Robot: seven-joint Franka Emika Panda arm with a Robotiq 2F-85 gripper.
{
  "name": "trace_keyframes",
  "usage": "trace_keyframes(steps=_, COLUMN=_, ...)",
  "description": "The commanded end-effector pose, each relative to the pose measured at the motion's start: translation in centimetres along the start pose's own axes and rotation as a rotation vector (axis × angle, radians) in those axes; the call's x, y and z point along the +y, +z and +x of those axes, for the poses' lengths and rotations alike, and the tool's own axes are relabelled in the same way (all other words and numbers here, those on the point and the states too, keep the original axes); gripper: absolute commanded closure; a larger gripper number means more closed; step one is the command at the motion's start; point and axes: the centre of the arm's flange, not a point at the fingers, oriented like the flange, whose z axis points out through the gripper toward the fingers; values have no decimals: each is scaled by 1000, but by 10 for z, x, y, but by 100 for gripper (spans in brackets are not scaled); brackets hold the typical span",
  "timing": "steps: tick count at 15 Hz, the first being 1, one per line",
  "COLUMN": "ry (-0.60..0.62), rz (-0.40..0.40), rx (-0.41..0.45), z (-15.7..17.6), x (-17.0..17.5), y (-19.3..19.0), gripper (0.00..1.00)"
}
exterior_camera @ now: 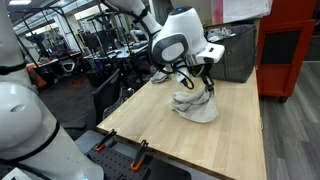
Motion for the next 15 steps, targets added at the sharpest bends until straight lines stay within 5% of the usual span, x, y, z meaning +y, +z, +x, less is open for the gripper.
trace_keyframes(steps=1, ry=44, rz=-46, rx=70, z=4, x=5, y=-35, gripper=99)
trace_keyframes(steps=6, ry=43, rz=-115, rx=92, z=8, x=4, y=-43, gripper=99)
trace_keyframes(steps=7, ry=42, rz=-127, rx=96, z=5, x=2, y=-42, gripper=71)
trace_keyframes(steps=12, ry=32, rz=-123, rx=104, z=-6, x=-10, y=-45, gripper=41)
trace_keyframes(steps=15, ry=-39, rz=-53, rx=19, z=-18, x=-25, y=-46, gripper=17)
